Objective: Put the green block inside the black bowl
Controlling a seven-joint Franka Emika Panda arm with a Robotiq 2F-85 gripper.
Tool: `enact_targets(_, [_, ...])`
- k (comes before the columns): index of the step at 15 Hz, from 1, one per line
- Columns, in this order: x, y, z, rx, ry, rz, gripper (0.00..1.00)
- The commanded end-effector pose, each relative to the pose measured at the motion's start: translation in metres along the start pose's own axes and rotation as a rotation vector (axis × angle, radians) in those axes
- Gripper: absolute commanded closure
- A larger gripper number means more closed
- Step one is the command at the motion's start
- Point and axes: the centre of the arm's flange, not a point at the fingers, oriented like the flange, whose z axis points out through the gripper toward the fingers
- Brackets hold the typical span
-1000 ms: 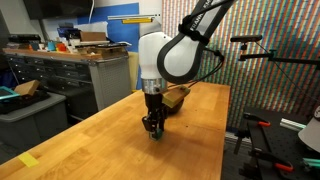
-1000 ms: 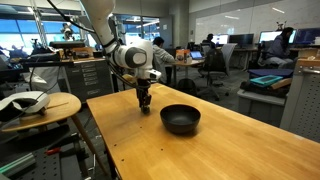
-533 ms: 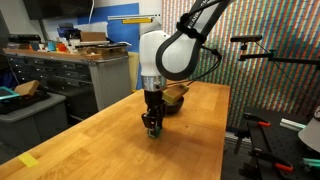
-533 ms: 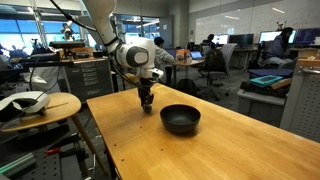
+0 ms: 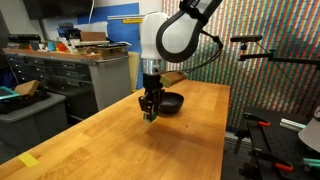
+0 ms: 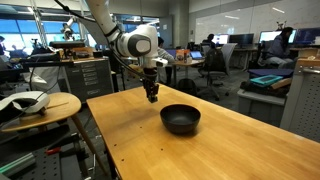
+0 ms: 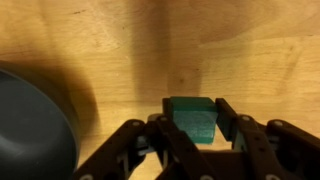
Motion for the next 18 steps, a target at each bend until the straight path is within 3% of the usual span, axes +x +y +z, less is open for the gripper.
enact_targets(1, [-0.008,0.024,-0.037,-0.036,0.030,0.016,0.79])
enact_targets(9, [0.000,0.088,-0.085,-0.108,0.089,0.090,0.79])
enact_targets(18, [0.011,0.157,-0.077,-0.118,0.073,0.196,0.79])
